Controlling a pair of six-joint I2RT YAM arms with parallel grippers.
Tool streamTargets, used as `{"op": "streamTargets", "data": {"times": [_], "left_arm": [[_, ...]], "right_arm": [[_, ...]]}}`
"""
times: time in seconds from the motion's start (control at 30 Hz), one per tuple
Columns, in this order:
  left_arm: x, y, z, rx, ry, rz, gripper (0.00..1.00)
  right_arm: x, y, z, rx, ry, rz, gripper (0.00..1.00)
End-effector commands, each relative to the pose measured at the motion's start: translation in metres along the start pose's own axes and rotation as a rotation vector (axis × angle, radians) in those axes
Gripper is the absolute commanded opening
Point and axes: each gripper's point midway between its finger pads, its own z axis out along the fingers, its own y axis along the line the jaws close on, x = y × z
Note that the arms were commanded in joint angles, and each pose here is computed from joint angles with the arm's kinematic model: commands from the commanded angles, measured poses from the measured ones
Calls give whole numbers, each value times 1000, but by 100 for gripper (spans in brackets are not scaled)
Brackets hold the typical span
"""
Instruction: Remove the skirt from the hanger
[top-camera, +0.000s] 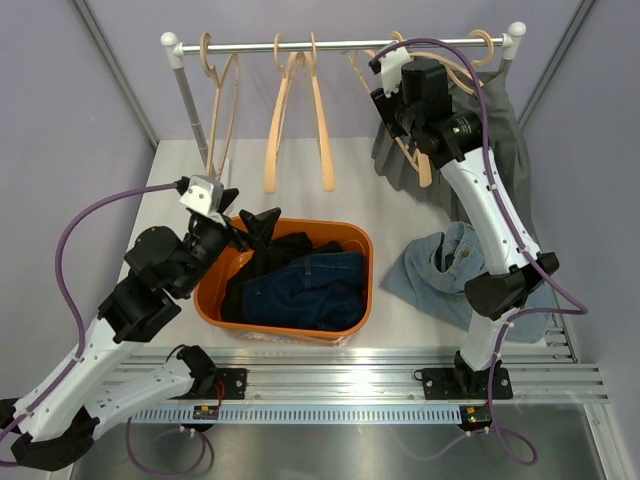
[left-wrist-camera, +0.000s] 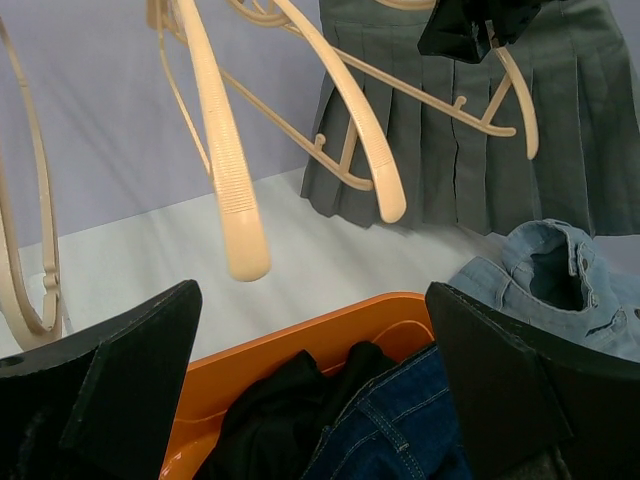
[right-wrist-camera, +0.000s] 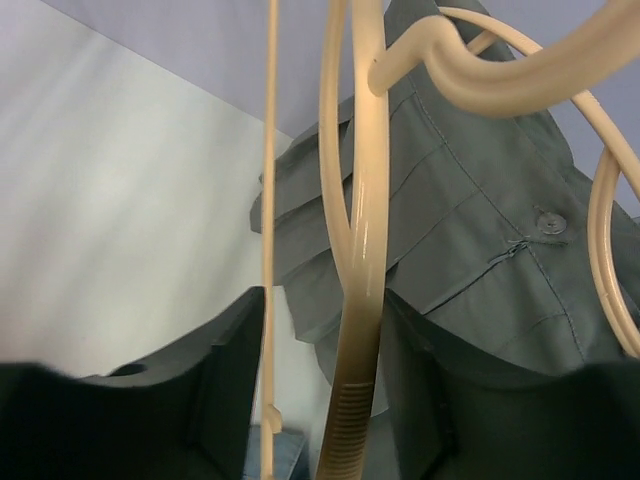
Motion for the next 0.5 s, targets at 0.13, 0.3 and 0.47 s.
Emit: {"op": "streamTargets", "data": {"times": [0.13,0.3,0.47], "left_arm": [[-13,-6,4,27,-54,-12,99],[-12,-9,8,39,-47,-10,99],[-12,-14,11,64,-44,-9,99]], "right_arm": [[-36,-2,-56,-99,-145,67,73],[-46,1,-82,-205,-199,92,86],[-54,-7,-116,-348,-266,108,98]]}}
